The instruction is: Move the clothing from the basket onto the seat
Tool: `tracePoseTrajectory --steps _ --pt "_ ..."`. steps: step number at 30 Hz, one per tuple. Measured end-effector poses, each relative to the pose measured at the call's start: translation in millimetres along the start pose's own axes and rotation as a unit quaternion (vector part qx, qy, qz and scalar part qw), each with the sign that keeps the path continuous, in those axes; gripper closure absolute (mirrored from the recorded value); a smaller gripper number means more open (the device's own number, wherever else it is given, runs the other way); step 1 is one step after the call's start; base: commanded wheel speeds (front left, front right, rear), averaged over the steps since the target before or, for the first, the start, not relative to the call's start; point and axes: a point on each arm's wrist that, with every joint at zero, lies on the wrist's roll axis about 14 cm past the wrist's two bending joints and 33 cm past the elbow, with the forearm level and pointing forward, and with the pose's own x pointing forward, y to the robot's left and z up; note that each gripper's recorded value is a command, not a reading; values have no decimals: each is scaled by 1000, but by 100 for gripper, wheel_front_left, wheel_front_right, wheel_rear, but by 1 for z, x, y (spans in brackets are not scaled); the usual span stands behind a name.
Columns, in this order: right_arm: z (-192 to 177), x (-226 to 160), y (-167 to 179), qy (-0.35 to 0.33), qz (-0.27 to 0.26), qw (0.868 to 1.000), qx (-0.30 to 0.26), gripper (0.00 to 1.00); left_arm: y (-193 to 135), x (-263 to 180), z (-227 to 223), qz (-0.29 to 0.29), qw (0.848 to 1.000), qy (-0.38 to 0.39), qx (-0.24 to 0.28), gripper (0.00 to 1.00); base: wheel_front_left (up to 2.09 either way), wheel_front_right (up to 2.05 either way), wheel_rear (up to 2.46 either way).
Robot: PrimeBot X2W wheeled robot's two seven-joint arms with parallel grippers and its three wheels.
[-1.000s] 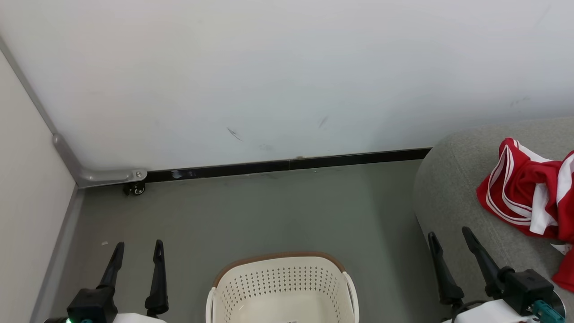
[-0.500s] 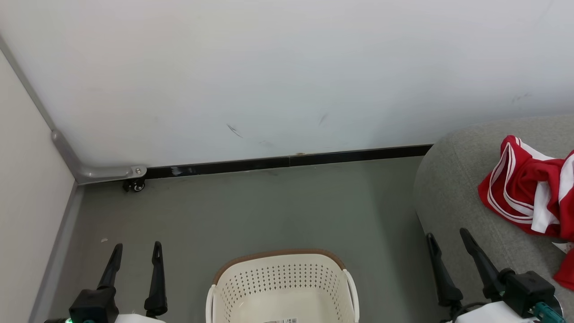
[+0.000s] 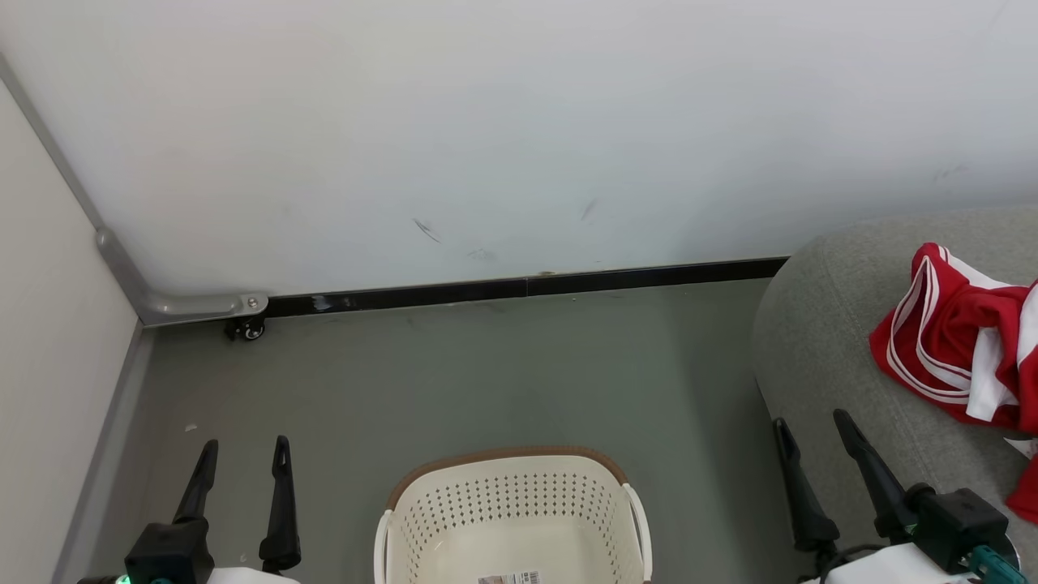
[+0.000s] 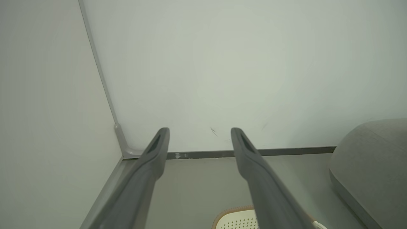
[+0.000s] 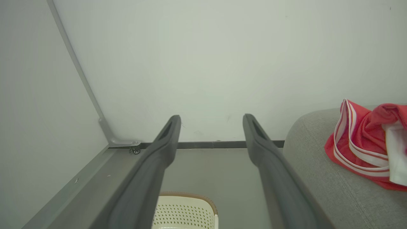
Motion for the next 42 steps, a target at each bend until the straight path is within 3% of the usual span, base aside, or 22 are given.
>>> tracePoseTrajectory --steps 9,10,17,29,42 --pt "-1 1 1 1 1 1000 5 0 0 0 -3 4 1000 4 -3 0 0 0 0" --pt "-2 1 1 3 1 1000 5 100 1 -1 -4 7 1000 7 -3 100 0 0 0" --pt "-40 -15 0 62 -7 998 16 100 -10 -16 -38 6 998 60 -14 100 0 0 0" --pt "-35 -14 1 49 -15 995 88 100 -8 -16 -45 22 991 90 -99 100 0 0 0" --pt "-35 -11 -8 44 -41 980 192 100 -6 -14 -54 38 972 124 -197 100 0 0 0"
